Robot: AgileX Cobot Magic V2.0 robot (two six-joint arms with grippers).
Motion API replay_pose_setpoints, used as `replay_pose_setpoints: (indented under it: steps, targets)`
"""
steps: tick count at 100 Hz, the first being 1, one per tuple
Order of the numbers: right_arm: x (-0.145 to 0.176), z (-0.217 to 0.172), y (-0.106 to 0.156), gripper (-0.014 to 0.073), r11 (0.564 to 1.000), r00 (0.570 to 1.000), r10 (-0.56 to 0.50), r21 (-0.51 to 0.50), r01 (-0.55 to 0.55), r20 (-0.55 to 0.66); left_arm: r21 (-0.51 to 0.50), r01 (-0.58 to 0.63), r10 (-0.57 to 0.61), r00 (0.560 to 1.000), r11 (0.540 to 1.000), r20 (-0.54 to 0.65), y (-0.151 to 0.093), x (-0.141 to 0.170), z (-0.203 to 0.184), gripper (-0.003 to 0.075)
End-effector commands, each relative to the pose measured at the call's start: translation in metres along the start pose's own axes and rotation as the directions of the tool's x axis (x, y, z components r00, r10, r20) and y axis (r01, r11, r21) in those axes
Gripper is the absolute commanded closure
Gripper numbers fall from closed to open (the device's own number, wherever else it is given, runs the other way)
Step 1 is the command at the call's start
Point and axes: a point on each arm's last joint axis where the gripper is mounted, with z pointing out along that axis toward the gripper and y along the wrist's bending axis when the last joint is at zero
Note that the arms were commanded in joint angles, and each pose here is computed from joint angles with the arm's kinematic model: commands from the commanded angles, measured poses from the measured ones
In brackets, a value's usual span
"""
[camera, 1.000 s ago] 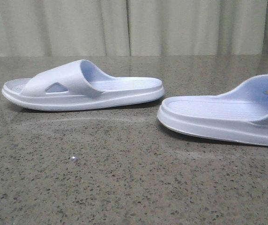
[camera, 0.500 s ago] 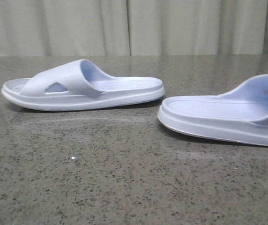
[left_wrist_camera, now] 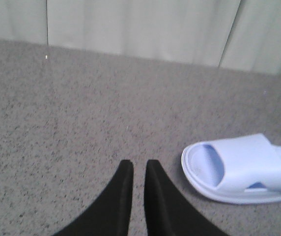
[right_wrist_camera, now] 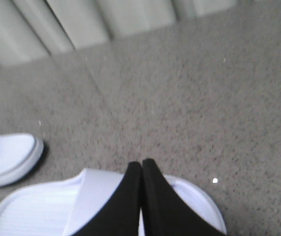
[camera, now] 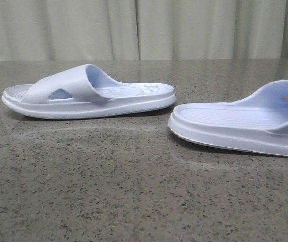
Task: Insert blue slippers together front up
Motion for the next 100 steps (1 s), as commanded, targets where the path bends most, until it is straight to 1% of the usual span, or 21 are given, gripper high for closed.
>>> replay_pose_setpoints:
  steps: [1, 6, 11, 21, 28, 35, 44, 47, 51, 54, 59, 61, 66, 71, 77, 84, 94, 100]
  targets:
    - [-0.026, 0.014, 0.005, 0.0673, 0.998, 0.991, -0.055, -0.012, 0.054, -0.120, -0.002, -0.015, 0.014, 0.997, 1.000, -0.070, -0.003, -0.024, 0.011, 0.0705]
    - [-0.030, 0.019, 0.007, 0.0673, 0.997, 0.974, -0.073, -0.031, 0.068, -0.216, 0.006, -0.011, 0.011, 0.994, 1.000, -0.105, -0.005, -0.029, 0.017, 0.0705]
    - [-0.034, 0.022, 0.007, 0.0673, 0.994, 0.955, -0.105, -0.033, 0.100, -0.278, 0.021, -0.037, 0.040, 0.991, 0.999, -0.129, -0.006, -0.031, 0.023, 0.0704]
    - [-0.037, 0.021, 0.002, 0.0673, 0.980, 0.918, -0.190, -0.006, 0.200, -0.348, 0.084, -0.062, 0.074, 0.985, 0.995, -0.156, -0.011, -0.030, 0.031, 0.0704]
    - [-0.038, 0.018, 0.000, 0.0673, 0.968, 0.908, -0.228, 0.014, 0.249, -0.352, 0.136, -0.053, 0.076, 0.984, 0.989, -0.164, -0.015, -0.030, 0.035, 0.0703]
    - [-0.040, 0.014, 0.000, 0.0673, 0.967, 0.914, -0.235, 0.018, 0.255, -0.332, 0.188, -0.040, 0.072, 0.983, 0.981, -0.166, -0.020, -0.030, 0.038, 0.0690]
    - [-0.040, 0.010, 0.002, 0.0664, 0.967, 0.917, -0.237, 0.017, 0.255, -0.321, 0.236, -0.024, 0.068, 0.982, 0.971, -0.179, -0.024, -0.029, 0.046, 0.0630]
    - [-0.039, 0.009, 0.002, 0.0648, 0.967, 0.914, -0.236, 0.014, 0.254, -0.331, 0.249, -0.017, 0.065, 0.981, 0.968, -0.184, -0.025, -0.029, 0.048, 0.0595]
    - [-0.038, 0.009, 0.002, 0.0603, 0.967, 0.910, -0.234, 0.011, 0.253, -0.342, 0.259, -0.015, 0.067, 0.979, 0.966, -0.193, -0.025, -0.028, 0.051, 0.0554]
    - [-0.038, 0.009, 0.002, 0.0563, 0.967, 0.908, -0.234, 0.010, 0.253, -0.348, 0.270, -0.005, 0.062, 0.977, 0.963, -0.204, -0.026, -0.028, 0.053, 0.0508]
    - [-0.037, 0.009, 0.002, 0.0464, 0.968, 0.906, -0.233, 0.008, 0.252, -0.354, 0.279, 0.015, 0.050, 0.973, 0.960, -0.223, -0.027, -0.027, 0.058, 0.0438]
    - [-0.037, 0.009, 0.002, 0.0438, 0.968, 0.906, -0.233, 0.008, 0.252, -0.354, 0.283, 0.022, 0.045, 0.972, 0.959, -0.229, -0.027, -0.026, 0.059, 0.0410]
    - [-0.037, 0.009, 0.002, 0.0339, 0.971, 0.908, -0.221, 0.012, 0.240, -0.356, 0.291, 0.036, 0.037, 0.969, 0.956, -0.244, -0.028, -0.025, 0.063, 0.0361]
    - [-0.037, 0.008, 0.001, 0.0281, 0.972, 0.911, -0.207, 0.027, 0.232, -0.358, 0.294, 0.047, 0.031, 0.966, 0.955, -0.256, -0.028, -0.024, 0.066, 0.0344]
    - [-0.037, 0.008, -0.004, 0.0275, 0.970, 0.910, -0.193, 0.066, 0.232, -0.367, 0.292, 0.052, 0.029, 0.964, 0.955, -0.265, -0.028, -0.024, 0.068, 0.0348]
    - [-0.038, 0.010, -0.010, 0.0275, 0.970, 0.915, -0.150, 0.125, 0.210, -0.375, 0.291, 0.056, 0.028, 0.960, 0.955, -0.277, -0.028, -0.022, 0.071, 0.0348]
    - [-0.037, 0.015, -0.015, 0.0275, 0.974, 0.915, -0.111, 0.142, 0.178, -0.388, 0.289, 0.060, 0.027, 0.957, 0.955, -0.290, -0.027, -0.021, 0.075, 0.0348]
    - [-0.036, 0.020, -0.017, 0.0275, 0.974, 0.907, -0.101, 0.145, 0.174, -0.408, 0.288, 0.063, 0.027, 0.955, 0.956, -0.296, -0.027, -0.021, 0.076, 0.0348]
